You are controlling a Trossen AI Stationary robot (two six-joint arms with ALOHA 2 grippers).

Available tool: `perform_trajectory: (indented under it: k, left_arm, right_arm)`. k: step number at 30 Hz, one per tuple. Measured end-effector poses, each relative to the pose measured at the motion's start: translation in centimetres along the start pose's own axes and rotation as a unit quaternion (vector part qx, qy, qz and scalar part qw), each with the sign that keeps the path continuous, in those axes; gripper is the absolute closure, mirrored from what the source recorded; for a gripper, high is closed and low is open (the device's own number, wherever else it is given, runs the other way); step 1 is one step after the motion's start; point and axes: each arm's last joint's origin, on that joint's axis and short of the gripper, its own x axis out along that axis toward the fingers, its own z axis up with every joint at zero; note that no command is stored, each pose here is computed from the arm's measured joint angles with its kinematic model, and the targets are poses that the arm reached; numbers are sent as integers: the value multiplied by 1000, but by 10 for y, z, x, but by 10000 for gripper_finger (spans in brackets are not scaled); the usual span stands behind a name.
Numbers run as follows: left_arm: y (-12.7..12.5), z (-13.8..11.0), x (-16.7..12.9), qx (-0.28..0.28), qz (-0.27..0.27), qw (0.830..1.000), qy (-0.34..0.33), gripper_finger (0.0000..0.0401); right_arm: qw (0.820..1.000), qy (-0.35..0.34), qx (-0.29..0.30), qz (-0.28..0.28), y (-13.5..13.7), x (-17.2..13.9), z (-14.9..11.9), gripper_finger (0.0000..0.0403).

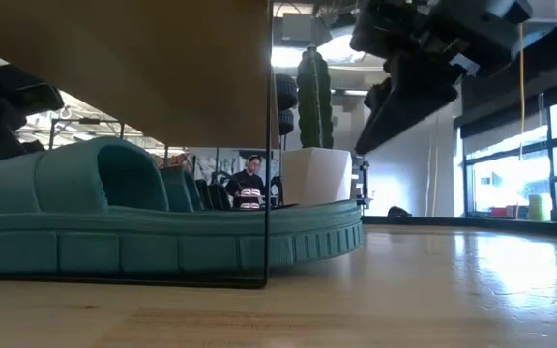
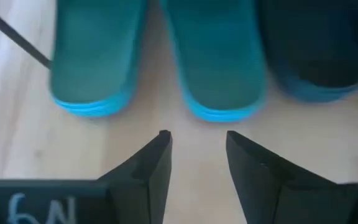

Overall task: Pick and place slides into the shelf
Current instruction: Return to Home Position

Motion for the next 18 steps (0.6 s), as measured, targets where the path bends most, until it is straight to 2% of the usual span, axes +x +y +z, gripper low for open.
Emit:
perform_trajectory:
  k: [4, 9, 14, 18]
  left_arm:
    - [7, 2, -9, -24, 29, 999, 2, 229]
    - [10, 15, -23, -23, 76, 996, -49, 229]
    - [11, 32, -34, 22, 132, 979, -153, 229]
    - [17, 42, -39, 33, 148, 973, -174, 229]
  right_arm:
    - [1000, -6, -20, -16, -16, -16, 4, 249]
    - [999, -37, -18, -31, -38, -33, -6, 249]
    - [992, -126, -12, -19, -60, -49, -28, 249]
    - [981, -191, -9, -27, -77, -59, -46, 249]
